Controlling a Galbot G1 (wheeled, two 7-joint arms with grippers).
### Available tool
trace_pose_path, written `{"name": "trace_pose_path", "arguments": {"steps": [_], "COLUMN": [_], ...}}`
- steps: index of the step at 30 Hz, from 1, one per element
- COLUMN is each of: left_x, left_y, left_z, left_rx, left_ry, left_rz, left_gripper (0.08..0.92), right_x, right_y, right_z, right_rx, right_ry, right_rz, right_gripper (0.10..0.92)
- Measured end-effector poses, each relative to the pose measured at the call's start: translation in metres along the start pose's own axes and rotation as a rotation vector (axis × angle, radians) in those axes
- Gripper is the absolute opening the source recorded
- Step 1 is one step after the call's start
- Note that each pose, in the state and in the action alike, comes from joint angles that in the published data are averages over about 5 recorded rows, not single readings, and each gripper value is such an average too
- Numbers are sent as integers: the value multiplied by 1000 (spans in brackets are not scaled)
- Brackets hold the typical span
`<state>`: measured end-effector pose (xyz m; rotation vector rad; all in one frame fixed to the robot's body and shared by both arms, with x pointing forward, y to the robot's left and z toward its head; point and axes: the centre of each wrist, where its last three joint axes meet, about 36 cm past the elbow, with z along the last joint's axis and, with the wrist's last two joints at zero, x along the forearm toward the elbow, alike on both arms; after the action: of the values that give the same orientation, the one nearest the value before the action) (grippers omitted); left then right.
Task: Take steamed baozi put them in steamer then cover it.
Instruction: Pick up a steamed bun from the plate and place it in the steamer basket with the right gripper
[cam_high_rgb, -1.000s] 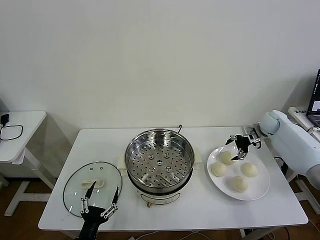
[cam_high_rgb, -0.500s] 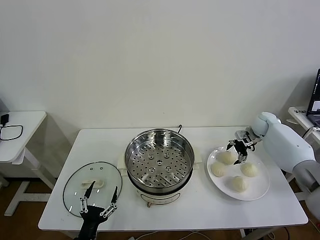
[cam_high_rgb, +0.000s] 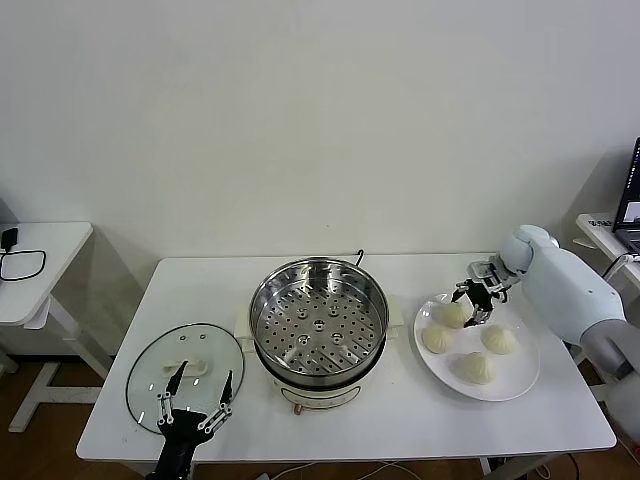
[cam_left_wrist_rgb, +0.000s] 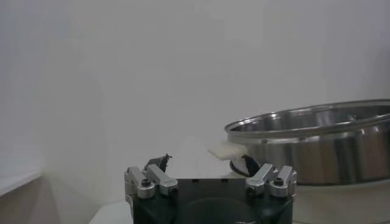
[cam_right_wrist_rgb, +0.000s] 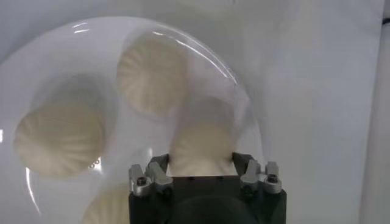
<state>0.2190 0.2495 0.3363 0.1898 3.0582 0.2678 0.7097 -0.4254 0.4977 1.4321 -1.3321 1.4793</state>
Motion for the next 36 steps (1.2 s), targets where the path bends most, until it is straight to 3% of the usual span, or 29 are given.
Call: {"name": "trace_pose_path", "arguments": {"steps": [8,20,27,36], "left_x": [-1,0,0,0], "left_y": [0,-4,-4,-3], "left_z": [-2,-6,-9,-10], "left_rx": [0,9,9,7], "left_ry": [-8,-9,-16,-19], "left_rz": [3,4,-1,-9], "left_gripper": [823,823,823,823], "right_x": [68,153,155,117], "right_y": [-35,-83,-88,-86], "right_z": [-48,-204,-287,-353], "right_rx": [229,777,1015,1196], "right_ry": [-52,-113,-115,-99], "right_rz": [91,159,114,38], "right_gripper": [671,668,670,670]}}
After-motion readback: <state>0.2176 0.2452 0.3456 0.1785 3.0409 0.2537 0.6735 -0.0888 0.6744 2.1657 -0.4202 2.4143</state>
